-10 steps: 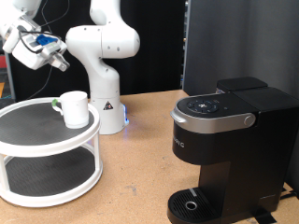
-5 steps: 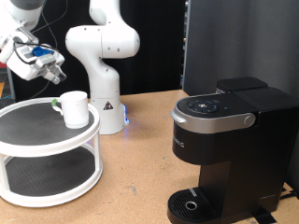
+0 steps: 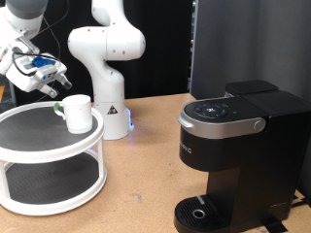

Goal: Make a cup of coffee with the keurig machine

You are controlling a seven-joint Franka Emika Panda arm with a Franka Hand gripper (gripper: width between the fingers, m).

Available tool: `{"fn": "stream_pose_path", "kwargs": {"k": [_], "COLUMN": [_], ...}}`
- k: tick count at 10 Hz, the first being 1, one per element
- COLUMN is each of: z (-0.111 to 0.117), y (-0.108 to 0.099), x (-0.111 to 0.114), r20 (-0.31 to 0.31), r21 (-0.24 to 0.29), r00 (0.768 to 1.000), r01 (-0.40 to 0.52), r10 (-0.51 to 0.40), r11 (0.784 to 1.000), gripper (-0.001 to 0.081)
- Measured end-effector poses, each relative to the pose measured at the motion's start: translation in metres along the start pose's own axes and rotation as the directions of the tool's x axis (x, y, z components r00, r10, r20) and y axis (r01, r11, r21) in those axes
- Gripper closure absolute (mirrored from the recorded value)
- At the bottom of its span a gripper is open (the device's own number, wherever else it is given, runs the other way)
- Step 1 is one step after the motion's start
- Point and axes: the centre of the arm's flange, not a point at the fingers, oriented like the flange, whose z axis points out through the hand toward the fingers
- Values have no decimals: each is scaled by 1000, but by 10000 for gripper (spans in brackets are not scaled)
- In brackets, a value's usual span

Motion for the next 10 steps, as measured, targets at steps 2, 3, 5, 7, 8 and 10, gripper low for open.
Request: {"fn": "stream_pose_path", "kwargs": {"k": [2,3,5,7,8,10], "z": [-2,-2,1,13,19,28], "y": [-1,-1,5,12,14,17], "x": [3,3,4,4,4,3], "r20": [-18,-24,-40,-44,-39,-24], "r21": [16,9,-40,-66,-56,-33], "r00": [1000,1000,999,999,999,1000], "r01": [-3,-4,7,1,-5,-6], "r10": [3,4,-9,-4,3,5], "r11": [1000,1000,999,998,998,999], "gripper": [50,14,1,-2,-2,-2]}}
